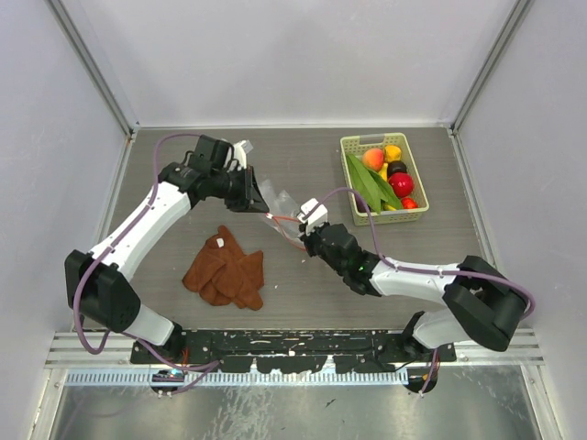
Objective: Place the food in the zip-top bag and seal the zipper
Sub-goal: Open the zipper of the food storage bag.
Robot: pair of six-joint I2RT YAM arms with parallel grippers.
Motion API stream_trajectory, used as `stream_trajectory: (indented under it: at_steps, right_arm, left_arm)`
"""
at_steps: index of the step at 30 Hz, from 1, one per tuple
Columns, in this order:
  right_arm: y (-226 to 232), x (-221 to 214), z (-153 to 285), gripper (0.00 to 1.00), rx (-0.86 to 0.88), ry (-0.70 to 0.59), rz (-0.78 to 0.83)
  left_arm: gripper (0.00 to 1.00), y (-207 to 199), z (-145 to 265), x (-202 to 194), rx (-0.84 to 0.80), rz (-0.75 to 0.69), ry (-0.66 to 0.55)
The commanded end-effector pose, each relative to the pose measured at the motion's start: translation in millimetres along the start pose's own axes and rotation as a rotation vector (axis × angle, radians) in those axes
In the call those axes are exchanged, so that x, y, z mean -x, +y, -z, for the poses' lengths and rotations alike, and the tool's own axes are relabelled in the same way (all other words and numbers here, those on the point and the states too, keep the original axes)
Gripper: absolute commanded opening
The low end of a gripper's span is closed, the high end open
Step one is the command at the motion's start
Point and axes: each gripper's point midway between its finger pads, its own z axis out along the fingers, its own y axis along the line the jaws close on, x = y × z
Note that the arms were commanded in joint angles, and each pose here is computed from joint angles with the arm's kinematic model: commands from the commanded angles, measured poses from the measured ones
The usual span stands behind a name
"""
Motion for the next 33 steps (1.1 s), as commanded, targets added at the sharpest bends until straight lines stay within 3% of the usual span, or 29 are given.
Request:
stream_trajectory:
  at_steps: [1, 4, 10, 16, 18, 22, 28, 33]
  right_arm:
    - [5, 33, 7, 0.01, 0.028, -0.075, -0.053]
    - [5, 35, 8, 0.01, 0.028, -0.056, -0.074]
    - [0, 41, 14, 0.01, -0.007, -0.017, -0.134]
    - [-2, 44, 20, 0.01, -0.032, 0.05, -0.199]
    - [0, 45, 23, 0.01, -0.024, 0.065, -0.216]
    - [-2, 54, 30, 0.01, -0.03, 0.067, -0.253]
    - [-2, 72, 36, 0.01, -0.032, 0.084, -0.294]
    - [-3, 81, 39, 0.01, -0.056, 0.116, -0.359]
  left_arm:
    - [0.21, -14, 20, 20, 0.001, -0.064, -0.093]
    - [0.3, -11, 27, 26, 0.035, -0.077, -0.134]
    - [0.59, -3, 50, 38, 0.108, -0.12, -0.265]
    - [0.74, 4, 76, 46, 0.161, -0.138, -0.419]
    - [0.86, 7, 82, 47, 0.174, -0.141, -0.455]
    - [0.98, 14, 96, 48, 0.22, -0.133, -0.519]
    - [0.98, 20, 110, 44, 0.243, -0.111, -0.577]
    - [0.98, 25, 115, 38, 0.286, -0.058, -0.549]
